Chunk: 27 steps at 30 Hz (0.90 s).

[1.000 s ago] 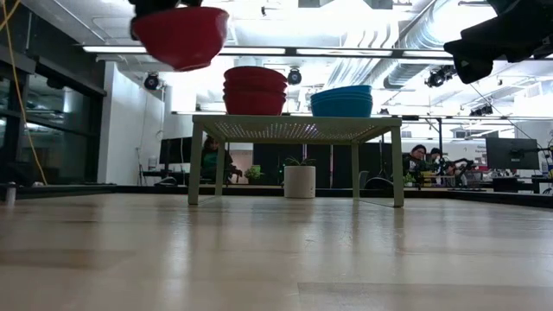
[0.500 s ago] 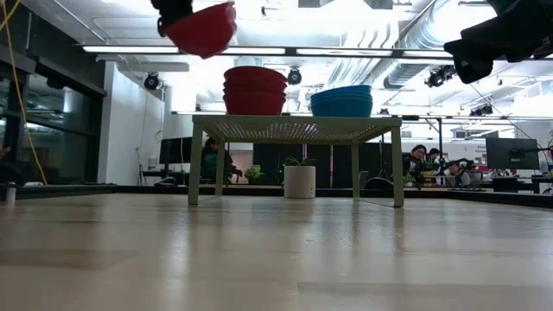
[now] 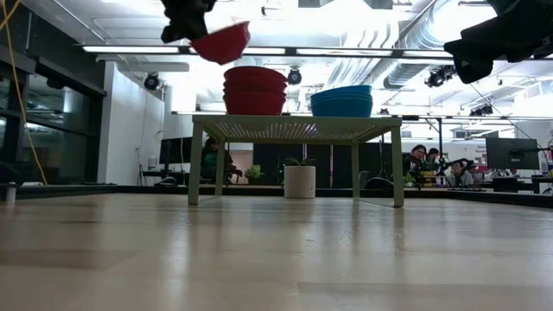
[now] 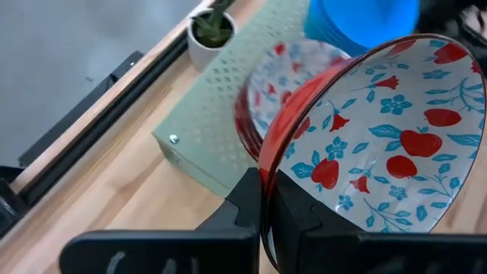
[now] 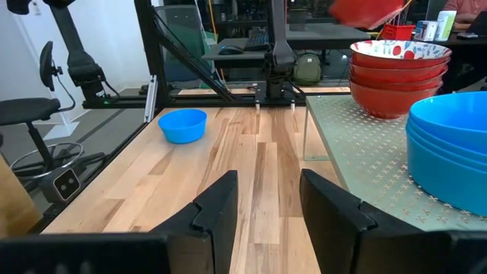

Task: Pick & Place Mini bowls
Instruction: Stack the patterned red bowl on the patterned red bowl on the shelf

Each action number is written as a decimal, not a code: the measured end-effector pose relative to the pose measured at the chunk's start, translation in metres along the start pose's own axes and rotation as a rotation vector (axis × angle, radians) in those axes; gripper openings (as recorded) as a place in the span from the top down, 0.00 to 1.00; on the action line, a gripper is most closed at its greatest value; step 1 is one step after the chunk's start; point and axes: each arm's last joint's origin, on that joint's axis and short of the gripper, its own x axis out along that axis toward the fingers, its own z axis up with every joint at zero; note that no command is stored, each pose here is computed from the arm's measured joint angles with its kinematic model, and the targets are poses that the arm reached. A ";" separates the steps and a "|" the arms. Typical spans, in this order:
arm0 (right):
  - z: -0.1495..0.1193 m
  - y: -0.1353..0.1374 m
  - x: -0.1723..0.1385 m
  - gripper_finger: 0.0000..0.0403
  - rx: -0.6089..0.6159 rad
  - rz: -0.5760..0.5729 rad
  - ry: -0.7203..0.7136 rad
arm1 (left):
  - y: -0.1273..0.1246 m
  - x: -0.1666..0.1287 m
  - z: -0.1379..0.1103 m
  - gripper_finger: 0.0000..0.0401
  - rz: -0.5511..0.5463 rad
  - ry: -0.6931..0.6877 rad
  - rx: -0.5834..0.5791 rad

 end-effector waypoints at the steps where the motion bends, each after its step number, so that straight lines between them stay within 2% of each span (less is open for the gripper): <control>1: 0.000 0.000 0.000 0.68 0.000 0.000 0.000 | 0.001 0.002 0.003 0.99 0.005 0.000 -0.014; 6: 0.000 0.000 0.000 0.68 0.000 0.000 0.000 | 0.007 0.011 0.024 0.99 0.003 -0.030 -0.063; 14: 0.000 0.000 0.000 0.68 0.000 0.000 0.000 | 0.007 0.037 0.052 0.99 -0.027 0.000 -0.090; 22: 0.000 0.000 0.000 0.68 0.000 0.000 0.000 | 0.007 0.048 0.058 0.99 -0.007 0.135 -0.115; 27: 0.000 0.000 0.000 0.68 0.000 0.000 0.000 | 0.008 0.060 0.063 0.99 -0.023 0.173 -0.124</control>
